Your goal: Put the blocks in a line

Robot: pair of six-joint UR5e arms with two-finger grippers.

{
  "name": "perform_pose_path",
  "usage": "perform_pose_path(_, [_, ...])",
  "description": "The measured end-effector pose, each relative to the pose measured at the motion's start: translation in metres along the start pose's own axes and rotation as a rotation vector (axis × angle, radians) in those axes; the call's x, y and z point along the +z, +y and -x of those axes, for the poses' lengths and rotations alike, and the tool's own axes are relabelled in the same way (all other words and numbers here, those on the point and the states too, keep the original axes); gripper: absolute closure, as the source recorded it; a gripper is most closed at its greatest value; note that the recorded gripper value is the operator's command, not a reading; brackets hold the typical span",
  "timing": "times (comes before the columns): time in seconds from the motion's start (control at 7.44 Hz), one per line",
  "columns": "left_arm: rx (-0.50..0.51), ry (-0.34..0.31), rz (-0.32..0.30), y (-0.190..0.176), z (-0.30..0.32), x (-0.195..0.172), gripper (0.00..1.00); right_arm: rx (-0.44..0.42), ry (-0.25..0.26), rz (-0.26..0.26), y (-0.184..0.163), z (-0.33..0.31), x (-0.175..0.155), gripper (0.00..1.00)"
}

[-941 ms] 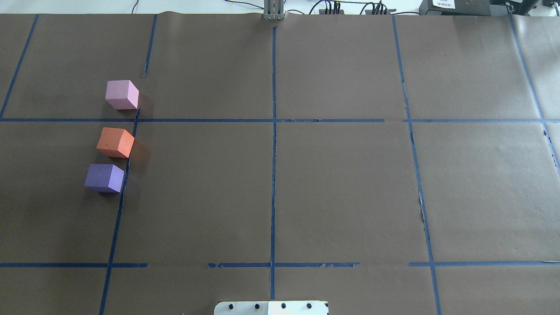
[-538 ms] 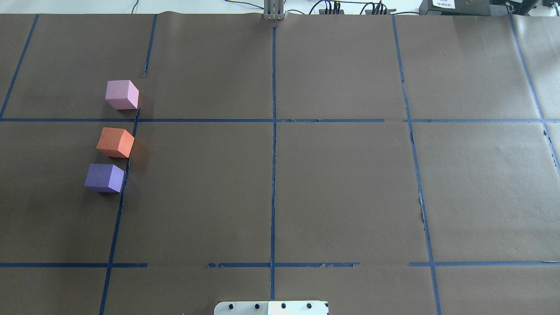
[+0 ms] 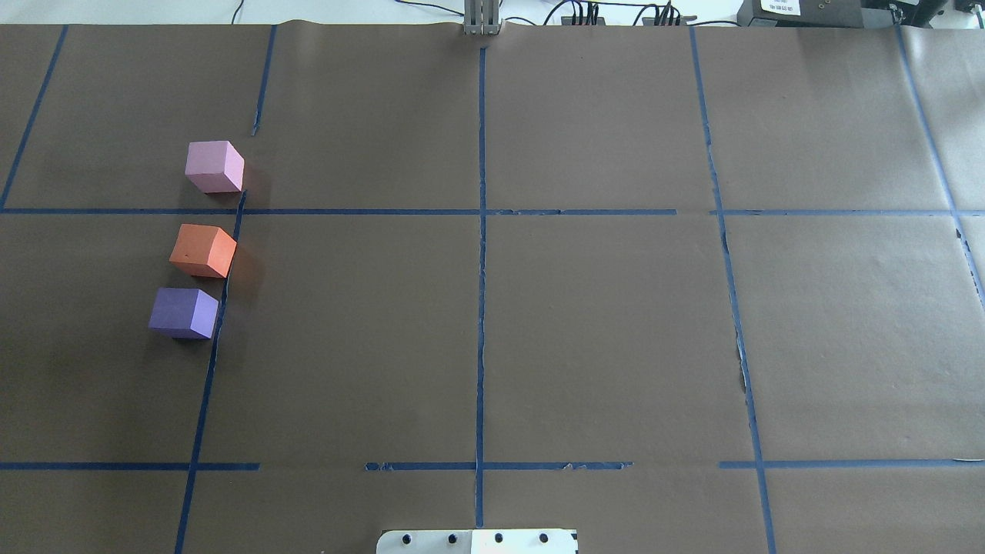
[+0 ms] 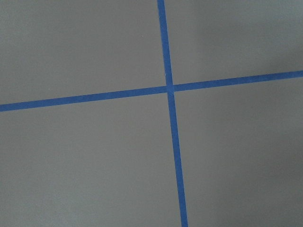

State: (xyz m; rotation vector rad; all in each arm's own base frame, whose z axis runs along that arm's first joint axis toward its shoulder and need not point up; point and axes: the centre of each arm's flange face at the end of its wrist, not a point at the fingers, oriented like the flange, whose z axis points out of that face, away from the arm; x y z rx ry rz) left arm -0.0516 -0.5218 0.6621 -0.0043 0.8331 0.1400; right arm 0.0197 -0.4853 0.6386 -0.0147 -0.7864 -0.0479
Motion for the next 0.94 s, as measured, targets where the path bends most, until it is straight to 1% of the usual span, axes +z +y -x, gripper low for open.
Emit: perform_pose_path(0.94, [0.003, -0.002, -0.002, -0.0028, -0.0014, -0.0018, 0.00, 0.000, 0.000, 0.000, 0.0000, 0.0002, 0.0000, 0.00])
